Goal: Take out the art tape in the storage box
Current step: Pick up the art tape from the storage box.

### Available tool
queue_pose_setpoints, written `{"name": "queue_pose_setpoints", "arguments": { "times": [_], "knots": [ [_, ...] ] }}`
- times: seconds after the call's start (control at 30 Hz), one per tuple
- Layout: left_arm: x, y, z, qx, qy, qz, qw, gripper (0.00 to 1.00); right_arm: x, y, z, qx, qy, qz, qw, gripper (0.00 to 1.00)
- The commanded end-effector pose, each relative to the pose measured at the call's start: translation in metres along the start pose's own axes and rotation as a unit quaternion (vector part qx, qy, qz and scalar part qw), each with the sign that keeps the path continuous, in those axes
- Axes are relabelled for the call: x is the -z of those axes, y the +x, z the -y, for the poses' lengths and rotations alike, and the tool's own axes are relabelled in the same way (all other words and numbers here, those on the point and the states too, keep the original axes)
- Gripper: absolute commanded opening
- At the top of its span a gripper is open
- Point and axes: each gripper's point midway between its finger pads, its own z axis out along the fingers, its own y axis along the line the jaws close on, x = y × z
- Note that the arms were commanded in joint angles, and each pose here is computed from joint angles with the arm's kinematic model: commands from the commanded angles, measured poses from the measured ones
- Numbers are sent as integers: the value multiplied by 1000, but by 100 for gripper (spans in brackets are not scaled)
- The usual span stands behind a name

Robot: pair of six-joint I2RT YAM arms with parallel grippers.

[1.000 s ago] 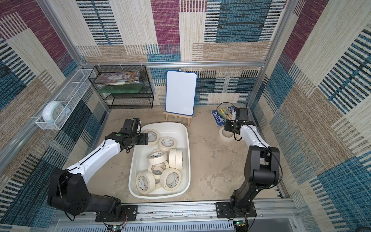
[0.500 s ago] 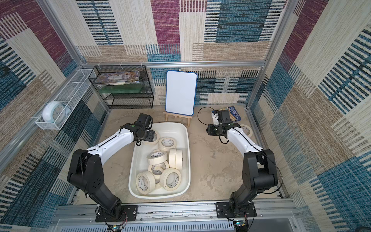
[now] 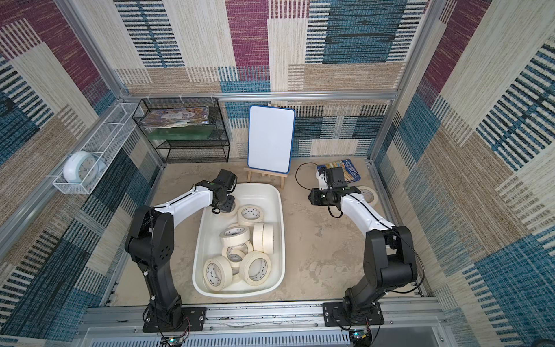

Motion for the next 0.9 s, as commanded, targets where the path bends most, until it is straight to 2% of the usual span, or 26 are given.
{"name": "queue_pose_setpoints", "arguments": {
  "times": [0.0,0.23,0.33,0.53,0.7,0.77,0.87],
  "knots": [
    [-8,3,-3,-12,-18,-13,1000,66,5,-5,-6,9,-12,13,1000,41],
    [-21,10,-3,-15,-34,-26,999,25,11,1,-8,9,-13,14,1000,39],
    [-19,8,-3,-14,-33,-23,999,11,13,3,-12,13,-15,12,1000,38],
    [0,-2,-4,-5,-16,-2,1000,0,17,2,-36,30,-25,8,999,37],
    [28,-11,-2,-6,-7,23,1000,0,23,-6,-74,55,-57,11,997,37],
    [33,-11,-3,-3,-6,25,1000,6,23,-10,-90,63,-73,12,995,37],
    [22,-6,0,-6,-4,9,1000,48,21,-12,-101,68,-87,11,994,37]
  ]
}}
